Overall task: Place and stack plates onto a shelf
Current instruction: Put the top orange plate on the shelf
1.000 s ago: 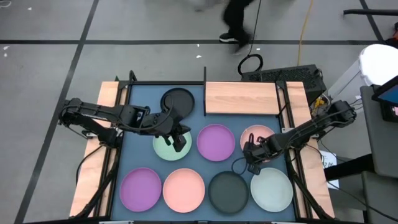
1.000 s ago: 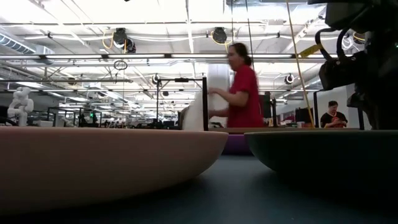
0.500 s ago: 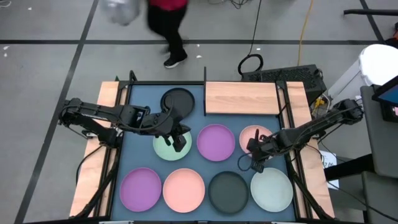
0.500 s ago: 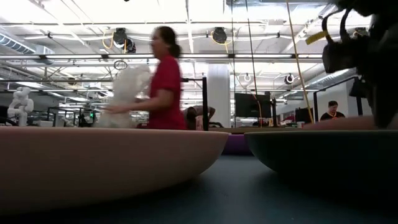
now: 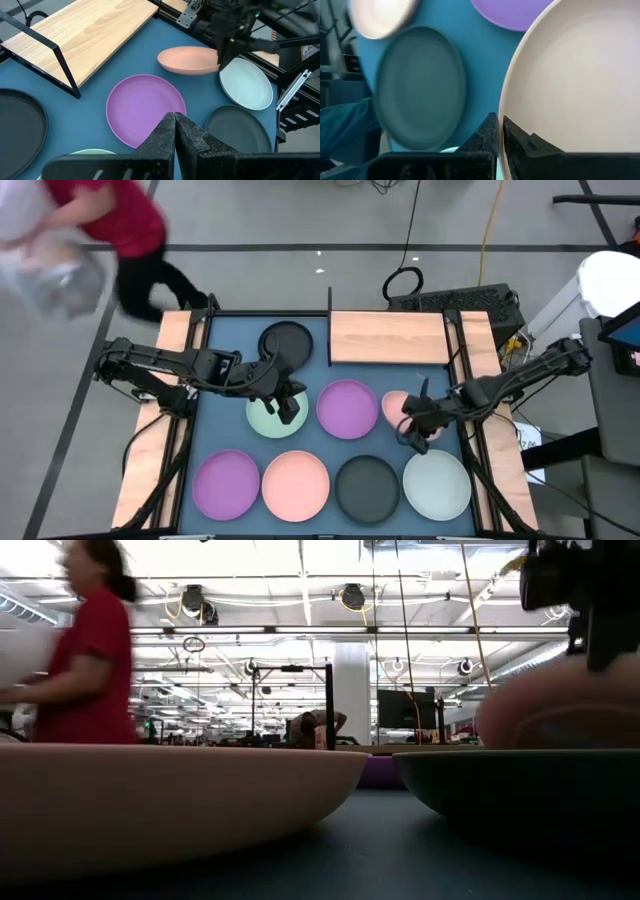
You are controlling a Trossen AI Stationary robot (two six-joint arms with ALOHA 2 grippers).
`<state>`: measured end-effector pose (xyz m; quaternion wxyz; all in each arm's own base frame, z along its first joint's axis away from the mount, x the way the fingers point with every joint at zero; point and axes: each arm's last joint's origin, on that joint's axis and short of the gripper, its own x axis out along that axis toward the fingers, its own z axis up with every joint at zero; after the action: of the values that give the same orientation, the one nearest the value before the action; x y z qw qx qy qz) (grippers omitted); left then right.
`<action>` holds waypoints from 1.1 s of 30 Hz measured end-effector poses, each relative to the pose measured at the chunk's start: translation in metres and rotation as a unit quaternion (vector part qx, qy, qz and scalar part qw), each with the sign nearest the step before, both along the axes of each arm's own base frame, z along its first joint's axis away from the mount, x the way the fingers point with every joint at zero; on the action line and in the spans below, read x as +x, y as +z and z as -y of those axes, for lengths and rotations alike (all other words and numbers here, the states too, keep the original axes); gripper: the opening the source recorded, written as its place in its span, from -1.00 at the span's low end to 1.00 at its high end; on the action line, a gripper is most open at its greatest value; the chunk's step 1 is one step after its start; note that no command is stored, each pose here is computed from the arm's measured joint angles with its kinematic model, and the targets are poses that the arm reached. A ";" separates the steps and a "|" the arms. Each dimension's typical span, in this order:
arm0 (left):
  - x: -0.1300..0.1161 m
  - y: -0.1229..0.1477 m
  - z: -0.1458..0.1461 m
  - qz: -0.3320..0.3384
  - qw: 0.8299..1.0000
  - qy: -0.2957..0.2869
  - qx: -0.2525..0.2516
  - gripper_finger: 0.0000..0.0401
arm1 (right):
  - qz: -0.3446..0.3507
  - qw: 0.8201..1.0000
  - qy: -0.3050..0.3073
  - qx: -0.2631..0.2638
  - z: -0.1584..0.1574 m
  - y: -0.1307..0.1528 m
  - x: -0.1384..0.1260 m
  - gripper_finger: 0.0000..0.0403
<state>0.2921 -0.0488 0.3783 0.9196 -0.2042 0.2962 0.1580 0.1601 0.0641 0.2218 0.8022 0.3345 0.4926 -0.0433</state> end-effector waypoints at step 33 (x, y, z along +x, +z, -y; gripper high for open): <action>0.000 0.000 -0.001 0.003 1.000 0.016 0.012 -0.97 | 0.075 0.979 0.137 -0.133 -0.006 0.150 0.021 -1.00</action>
<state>0.2920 -0.0478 0.3786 0.9202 -0.1979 0.2882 0.1760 0.1812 0.0698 0.3715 0.8726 0.1561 0.4621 0.0270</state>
